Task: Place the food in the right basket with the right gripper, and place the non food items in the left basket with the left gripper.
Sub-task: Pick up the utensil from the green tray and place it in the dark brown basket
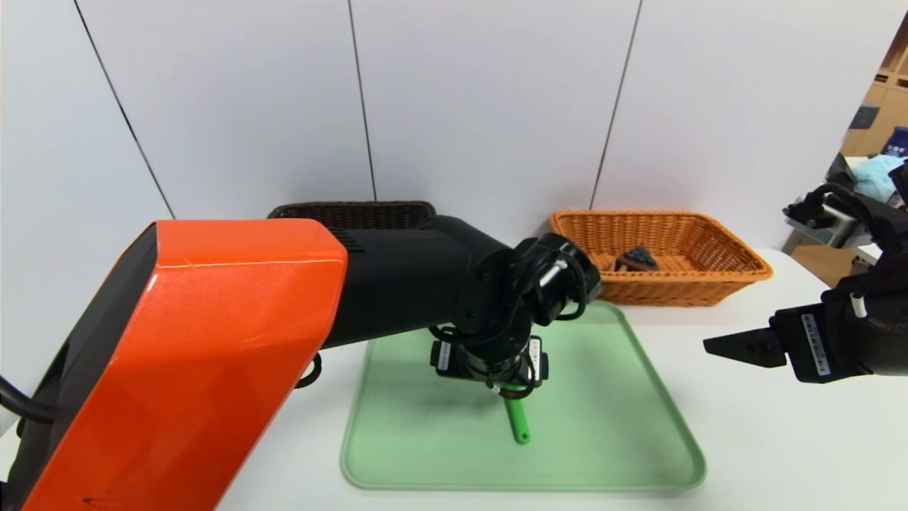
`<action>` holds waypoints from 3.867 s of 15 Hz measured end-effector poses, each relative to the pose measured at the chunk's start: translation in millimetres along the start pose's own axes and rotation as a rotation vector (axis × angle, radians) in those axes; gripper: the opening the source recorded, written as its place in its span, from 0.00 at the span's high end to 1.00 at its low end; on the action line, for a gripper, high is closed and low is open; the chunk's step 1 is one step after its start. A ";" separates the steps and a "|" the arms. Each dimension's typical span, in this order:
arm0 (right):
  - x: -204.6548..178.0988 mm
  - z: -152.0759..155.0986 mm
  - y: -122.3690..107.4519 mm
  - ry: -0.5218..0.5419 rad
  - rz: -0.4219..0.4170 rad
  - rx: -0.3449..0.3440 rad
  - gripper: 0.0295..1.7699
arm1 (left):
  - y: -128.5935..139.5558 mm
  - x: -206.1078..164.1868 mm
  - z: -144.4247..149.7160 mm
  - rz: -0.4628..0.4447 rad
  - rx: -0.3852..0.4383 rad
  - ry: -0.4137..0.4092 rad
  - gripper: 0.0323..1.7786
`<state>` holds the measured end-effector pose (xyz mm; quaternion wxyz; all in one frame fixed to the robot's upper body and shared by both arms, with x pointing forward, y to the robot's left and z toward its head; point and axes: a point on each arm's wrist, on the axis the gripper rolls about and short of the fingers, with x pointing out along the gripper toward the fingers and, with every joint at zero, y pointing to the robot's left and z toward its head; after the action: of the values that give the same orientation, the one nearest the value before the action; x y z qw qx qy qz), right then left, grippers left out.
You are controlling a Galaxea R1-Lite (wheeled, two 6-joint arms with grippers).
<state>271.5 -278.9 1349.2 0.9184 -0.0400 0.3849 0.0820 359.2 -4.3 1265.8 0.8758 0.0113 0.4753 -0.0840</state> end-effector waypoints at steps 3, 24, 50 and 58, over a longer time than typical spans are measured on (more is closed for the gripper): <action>-2.2 -0.4 -0.2 -0.006 0.002 0.001 0.04 | -1.9 -0.1 -2.3 0.001 0.007 0.005 0.05; -5.7 0.5 -1.8 -0.022 0.005 0.004 0.04 | -3.7 6.0 -7.5 0.042 0.022 0.011 0.05; -2.4 -0.2 -2.0 -0.008 0.009 0.005 0.04 | -6.1 -9.5 -2.7 -0.012 -0.050 -0.029 0.95; -1.7 -1.5 -2.2 -0.001 0.008 0.006 0.04 | 0.1 -59.0 6.8 -0.094 -0.078 -0.107 0.95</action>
<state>269.7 -281.5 1349.4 0.9185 -0.0359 0.3847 0.0845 333.3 3.1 1318.7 0.8948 -0.0495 0.4306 -0.1072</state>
